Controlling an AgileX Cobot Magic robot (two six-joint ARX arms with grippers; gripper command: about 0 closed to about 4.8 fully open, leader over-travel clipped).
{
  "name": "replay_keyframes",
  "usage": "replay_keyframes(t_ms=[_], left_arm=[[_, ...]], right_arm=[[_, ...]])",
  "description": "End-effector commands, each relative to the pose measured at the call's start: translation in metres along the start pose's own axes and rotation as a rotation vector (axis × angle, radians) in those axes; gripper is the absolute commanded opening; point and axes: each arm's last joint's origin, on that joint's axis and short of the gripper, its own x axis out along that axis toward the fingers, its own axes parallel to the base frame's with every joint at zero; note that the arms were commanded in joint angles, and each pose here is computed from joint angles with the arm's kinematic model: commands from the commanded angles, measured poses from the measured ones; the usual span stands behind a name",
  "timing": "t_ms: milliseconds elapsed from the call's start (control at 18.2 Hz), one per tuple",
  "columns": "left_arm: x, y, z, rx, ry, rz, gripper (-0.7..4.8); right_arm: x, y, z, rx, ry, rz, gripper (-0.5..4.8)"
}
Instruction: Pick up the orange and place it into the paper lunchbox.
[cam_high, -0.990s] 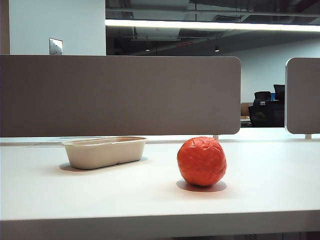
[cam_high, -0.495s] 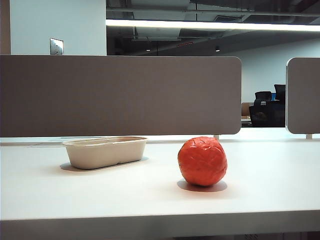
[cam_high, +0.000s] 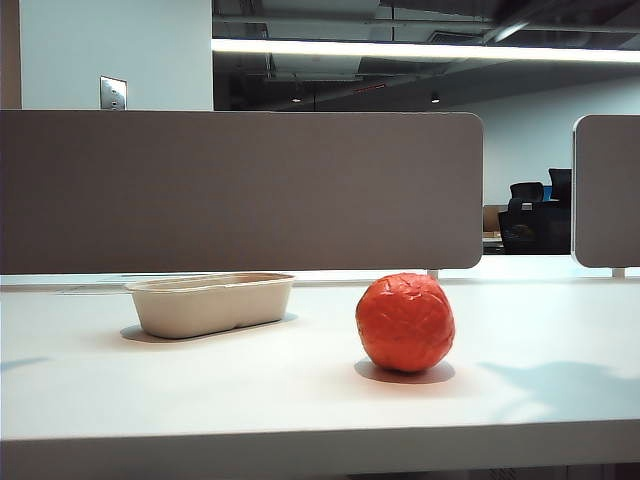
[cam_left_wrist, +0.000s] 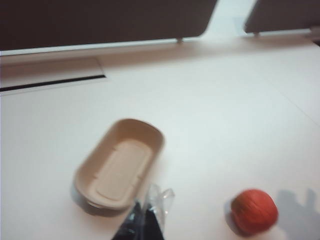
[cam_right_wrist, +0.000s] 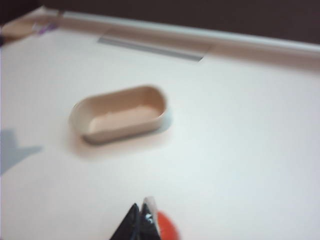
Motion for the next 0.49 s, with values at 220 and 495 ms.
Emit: replay_keyframes(t_ms=[220, 495], left_arm=[[0.003, -0.030, -0.005, 0.083, 0.026, -0.039, -0.05], [0.003, -0.031, -0.005, 0.084, 0.027, -0.043, -0.05]], right_arm=[[0.050, 0.020, -0.026, -0.031, 0.209, 0.090, 3.53], [0.080, 0.018, -0.044, -0.134, 0.282, 0.117, 4.79]])
